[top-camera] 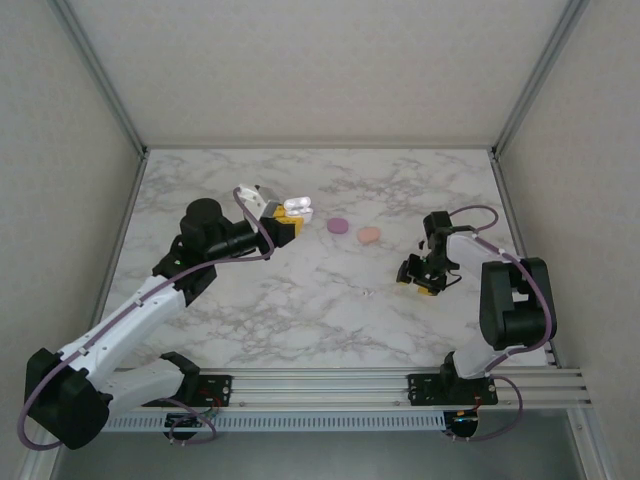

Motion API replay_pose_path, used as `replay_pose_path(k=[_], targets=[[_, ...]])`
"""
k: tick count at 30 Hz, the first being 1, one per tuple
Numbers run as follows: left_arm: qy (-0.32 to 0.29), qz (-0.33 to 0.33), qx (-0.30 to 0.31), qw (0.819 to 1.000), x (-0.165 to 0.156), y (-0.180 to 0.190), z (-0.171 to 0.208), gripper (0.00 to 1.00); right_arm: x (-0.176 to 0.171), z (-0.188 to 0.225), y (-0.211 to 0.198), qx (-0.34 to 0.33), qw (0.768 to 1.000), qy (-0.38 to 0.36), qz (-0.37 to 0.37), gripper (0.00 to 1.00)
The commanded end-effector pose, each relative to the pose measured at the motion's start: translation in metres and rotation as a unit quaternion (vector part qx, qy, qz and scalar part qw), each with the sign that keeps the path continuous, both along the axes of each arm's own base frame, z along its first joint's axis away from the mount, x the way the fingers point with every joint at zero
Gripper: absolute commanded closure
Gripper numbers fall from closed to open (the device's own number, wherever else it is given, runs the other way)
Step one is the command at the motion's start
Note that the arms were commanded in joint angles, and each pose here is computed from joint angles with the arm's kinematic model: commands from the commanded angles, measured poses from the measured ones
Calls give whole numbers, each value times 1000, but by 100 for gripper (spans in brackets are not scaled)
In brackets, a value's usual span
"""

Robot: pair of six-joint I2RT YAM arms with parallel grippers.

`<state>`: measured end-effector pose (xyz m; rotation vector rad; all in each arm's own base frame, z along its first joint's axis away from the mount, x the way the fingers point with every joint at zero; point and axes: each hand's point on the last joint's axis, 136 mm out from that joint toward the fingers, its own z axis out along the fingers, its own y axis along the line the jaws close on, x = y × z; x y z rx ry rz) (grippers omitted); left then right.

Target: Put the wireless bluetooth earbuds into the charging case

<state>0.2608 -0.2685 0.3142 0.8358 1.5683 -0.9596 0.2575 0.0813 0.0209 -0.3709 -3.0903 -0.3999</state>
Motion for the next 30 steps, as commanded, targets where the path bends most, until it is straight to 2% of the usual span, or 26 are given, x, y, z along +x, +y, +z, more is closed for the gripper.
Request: replay_pose_path(k=[1, 9, 15, 20, 30], targets=[[-15, -2, -6, 1000, 1, -2, 14, 92, -19, 4, 11, 15, 999, 30, 5, 46], [-14, 0, -5, 1000, 1, -1, 13, 91, -13, 9, -23, -91, 995, 27, -15, 46], [-14, 0, -5, 1000, 2, -1, 14, 91, 3, 7, -10, -65, 997, 17, -45, 52], [-15, 0, -2, 1000, 2, -2, 13, 91, 11, 4, -14, -87, 993, 27, -70, 56], [-15, 0, 5, 1000, 2, -1, 10, 91, 10, -3, -17, -122, 989, 53, -61, 62]])
